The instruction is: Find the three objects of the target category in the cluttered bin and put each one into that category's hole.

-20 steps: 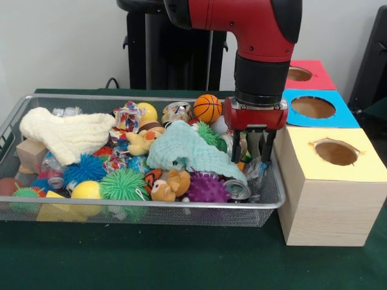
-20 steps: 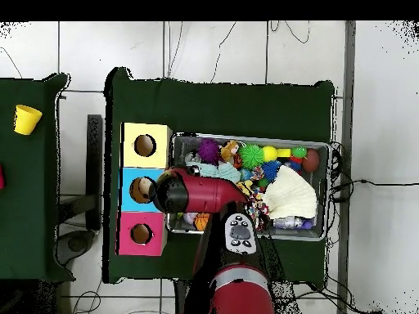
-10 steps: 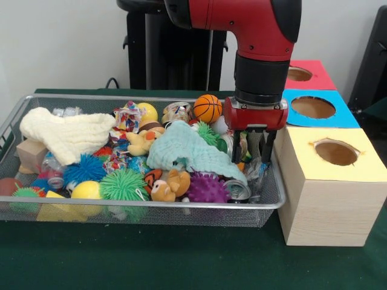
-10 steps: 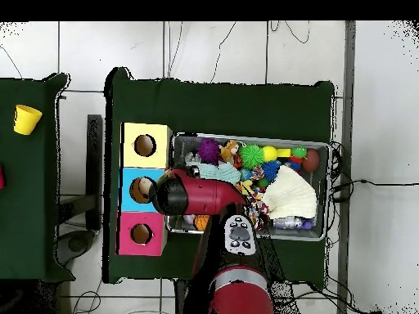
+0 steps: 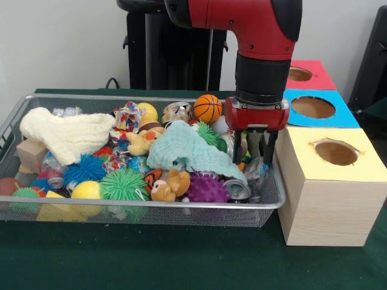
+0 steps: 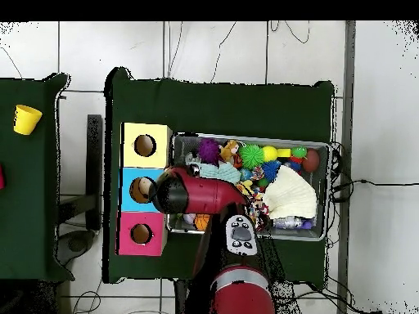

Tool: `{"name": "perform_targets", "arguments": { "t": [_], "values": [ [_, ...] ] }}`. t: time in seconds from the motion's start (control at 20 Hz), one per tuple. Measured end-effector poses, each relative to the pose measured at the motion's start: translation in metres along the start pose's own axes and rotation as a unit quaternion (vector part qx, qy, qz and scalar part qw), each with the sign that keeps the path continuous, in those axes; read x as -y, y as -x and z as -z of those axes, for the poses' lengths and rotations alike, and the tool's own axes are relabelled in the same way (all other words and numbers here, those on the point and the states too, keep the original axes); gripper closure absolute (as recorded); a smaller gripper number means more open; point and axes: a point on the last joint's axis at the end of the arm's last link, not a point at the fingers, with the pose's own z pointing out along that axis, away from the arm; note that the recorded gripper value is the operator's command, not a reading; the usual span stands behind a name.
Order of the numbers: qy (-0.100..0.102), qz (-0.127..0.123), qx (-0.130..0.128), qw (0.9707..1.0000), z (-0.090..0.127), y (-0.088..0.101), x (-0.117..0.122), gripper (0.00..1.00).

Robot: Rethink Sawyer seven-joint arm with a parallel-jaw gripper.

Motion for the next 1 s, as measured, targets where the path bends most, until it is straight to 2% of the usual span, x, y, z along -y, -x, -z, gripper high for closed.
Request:
{"name": "perform_targets", "arguments": {
  "t": [0.5,1.0],
  "values": [
    [0.005,-0.032,0.006,0.9995,0.003,0.010,0.023,0.00],
    [0.002,-0.034,0.016,0.9993,0.013,0.019,0.026,0.00]
  ]
}}
